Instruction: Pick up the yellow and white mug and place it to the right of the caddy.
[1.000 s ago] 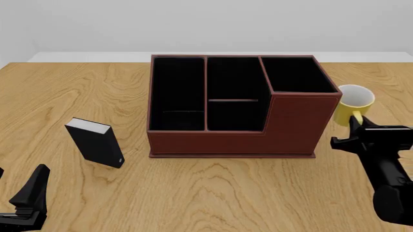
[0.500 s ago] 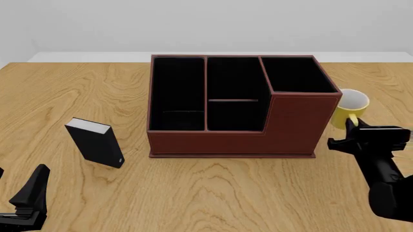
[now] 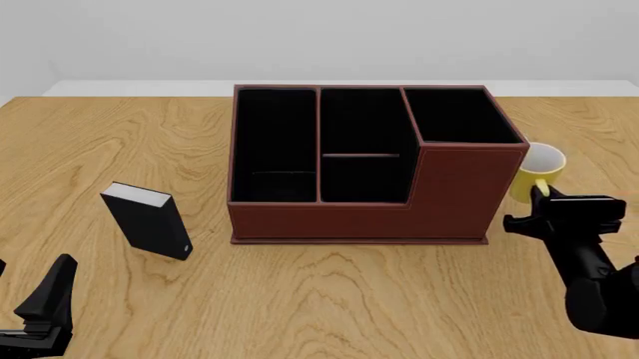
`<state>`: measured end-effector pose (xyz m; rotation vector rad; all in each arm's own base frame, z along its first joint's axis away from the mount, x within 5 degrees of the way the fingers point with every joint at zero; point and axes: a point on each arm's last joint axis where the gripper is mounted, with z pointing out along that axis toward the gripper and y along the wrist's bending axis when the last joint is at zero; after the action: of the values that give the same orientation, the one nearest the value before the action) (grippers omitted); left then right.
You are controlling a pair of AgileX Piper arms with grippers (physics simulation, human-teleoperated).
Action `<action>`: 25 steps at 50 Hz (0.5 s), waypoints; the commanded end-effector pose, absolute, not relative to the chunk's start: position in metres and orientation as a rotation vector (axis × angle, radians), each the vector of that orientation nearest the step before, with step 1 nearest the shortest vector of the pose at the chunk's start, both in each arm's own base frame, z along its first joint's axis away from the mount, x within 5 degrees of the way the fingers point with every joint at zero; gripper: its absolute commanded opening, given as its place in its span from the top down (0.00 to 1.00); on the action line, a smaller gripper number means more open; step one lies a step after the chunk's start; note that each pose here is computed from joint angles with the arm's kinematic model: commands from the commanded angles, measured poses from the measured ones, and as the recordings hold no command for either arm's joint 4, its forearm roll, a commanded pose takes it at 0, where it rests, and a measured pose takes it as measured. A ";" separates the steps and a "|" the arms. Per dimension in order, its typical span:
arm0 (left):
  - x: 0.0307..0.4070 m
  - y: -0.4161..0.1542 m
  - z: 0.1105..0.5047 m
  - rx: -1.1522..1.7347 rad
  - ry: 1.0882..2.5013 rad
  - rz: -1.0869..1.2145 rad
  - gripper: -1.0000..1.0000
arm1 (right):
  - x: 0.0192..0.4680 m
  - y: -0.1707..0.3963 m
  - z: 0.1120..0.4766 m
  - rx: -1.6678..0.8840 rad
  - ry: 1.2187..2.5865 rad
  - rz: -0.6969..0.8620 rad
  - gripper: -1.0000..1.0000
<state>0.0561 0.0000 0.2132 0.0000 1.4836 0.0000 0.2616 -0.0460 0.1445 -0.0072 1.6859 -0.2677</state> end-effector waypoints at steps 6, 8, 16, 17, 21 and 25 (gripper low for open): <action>0.056 0.000 0.213 0.000 1.484 0.000 0.00 | 0.267 -0.048 0.139 -0.005 1.697 -0.270 1.00; 0.056 0.000 0.213 0.000 1.484 0.000 0.00 | 0.268 -0.048 0.138 -0.004 1.700 -0.268 1.00; 0.056 0.000 0.213 0.000 1.484 0.000 0.00 | 0.270 -0.049 0.134 -0.003 1.712 -0.268 1.00; 0.056 0.000 0.213 0.000 1.484 0.000 0.00 | 0.270 -0.049 0.134 -0.003 1.712 -0.268 1.00; 0.056 0.000 0.213 0.000 1.484 0.000 0.00 | 0.272 -0.050 0.132 -0.001 1.716 -0.272 1.00; 0.056 0.000 0.213 0.000 1.484 0.000 0.00 | 0.272 -0.050 0.131 -0.003 1.719 -0.275 1.00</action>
<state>0.0561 0.0000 0.2132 0.0000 1.4836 0.0000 0.2693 -0.0489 0.1333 -0.0111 1.7174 -0.2756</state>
